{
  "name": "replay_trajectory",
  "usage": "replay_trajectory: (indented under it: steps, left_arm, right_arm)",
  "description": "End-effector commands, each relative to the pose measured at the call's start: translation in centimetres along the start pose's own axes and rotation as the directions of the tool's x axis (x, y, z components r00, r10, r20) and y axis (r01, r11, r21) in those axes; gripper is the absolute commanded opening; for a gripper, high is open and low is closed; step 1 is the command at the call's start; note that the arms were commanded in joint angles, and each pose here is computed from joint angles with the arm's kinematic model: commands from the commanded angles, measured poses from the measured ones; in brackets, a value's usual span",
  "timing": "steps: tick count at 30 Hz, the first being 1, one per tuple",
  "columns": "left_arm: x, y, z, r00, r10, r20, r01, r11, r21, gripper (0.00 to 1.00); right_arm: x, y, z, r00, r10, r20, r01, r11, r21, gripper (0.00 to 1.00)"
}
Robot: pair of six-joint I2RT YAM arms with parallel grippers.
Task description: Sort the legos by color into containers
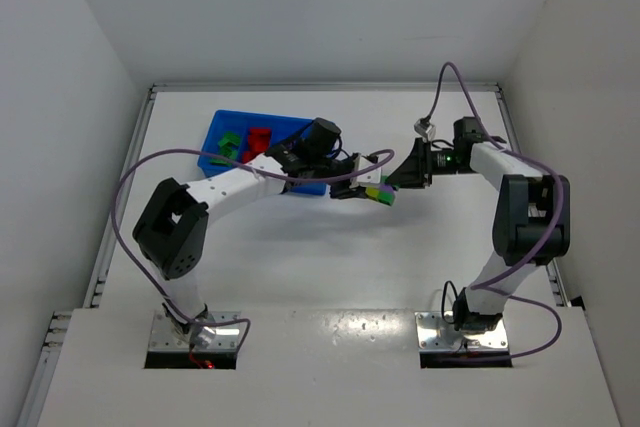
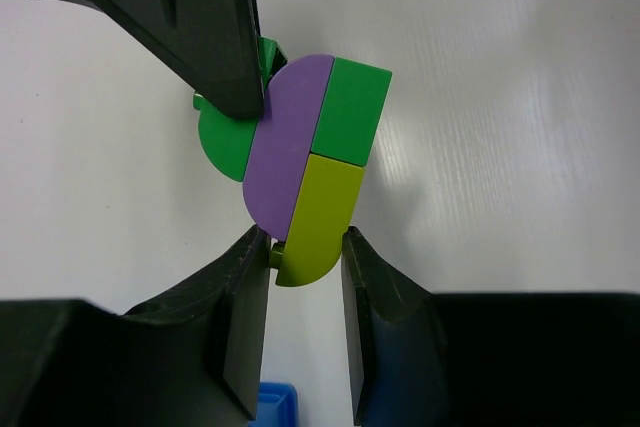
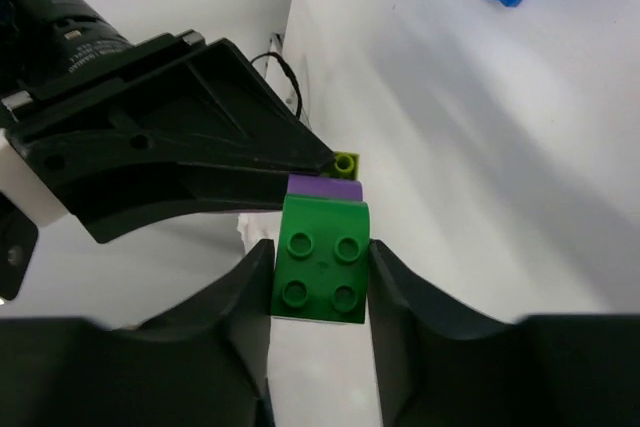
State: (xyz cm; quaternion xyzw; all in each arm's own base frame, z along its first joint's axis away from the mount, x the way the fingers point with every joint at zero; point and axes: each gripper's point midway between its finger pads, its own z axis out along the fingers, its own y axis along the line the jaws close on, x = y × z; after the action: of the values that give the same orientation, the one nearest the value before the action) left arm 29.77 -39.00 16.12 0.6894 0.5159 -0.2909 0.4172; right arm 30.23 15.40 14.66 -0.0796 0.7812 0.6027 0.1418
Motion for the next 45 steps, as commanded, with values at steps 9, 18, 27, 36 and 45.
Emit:
replay_trajectory:
  steps: [9, 18, 27, 36, 45]
  left_arm:
    - [-2.2, -0.8, -1.9, 0.997, 0.040, 0.058, -0.038, 0.998, -0.049, 0.21]
    - [0.4, -4.2, -3.5, 0.999, -0.045, 0.004, 0.045, 0.998, -0.052, 0.20]
    - [0.5, -2.8, -6.8, 0.977, -0.207, 0.051, 0.213, 0.946, -0.245, 0.20]
    - [1.1, 0.9, -15.3, 0.910, -0.378, 0.170, 0.404, 0.720, -0.564, 0.18]
    - [7.2, 5.3, -28.0, 0.825, -0.483, 0.294, 0.483, 0.331, -0.811, 0.16]
  right_arm:
    - [-2.3, 2.3, 0.1, 0.995, -0.101, 0.008, 0.101, 0.993, -0.055, 0.02]
    - [-8.1, 2.9, -1.0, 0.984, -0.163, 0.076, 0.167, 0.985, -0.049, 0.00]
    - [-10.6, 3.2, 1.4, 0.952, -0.300, 0.057, 0.298, 0.954, 0.039, 0.00]
    - [-16.5, 4.3, 12.6, 0.867, -0.495, 0.054, 0.481, 0.861, 0.167, 0.00]
    - [-18.9, 7.6, 22.4, 0.842, -0.513, 0.167, 0.517, 0.856, 0.024, 0.00]
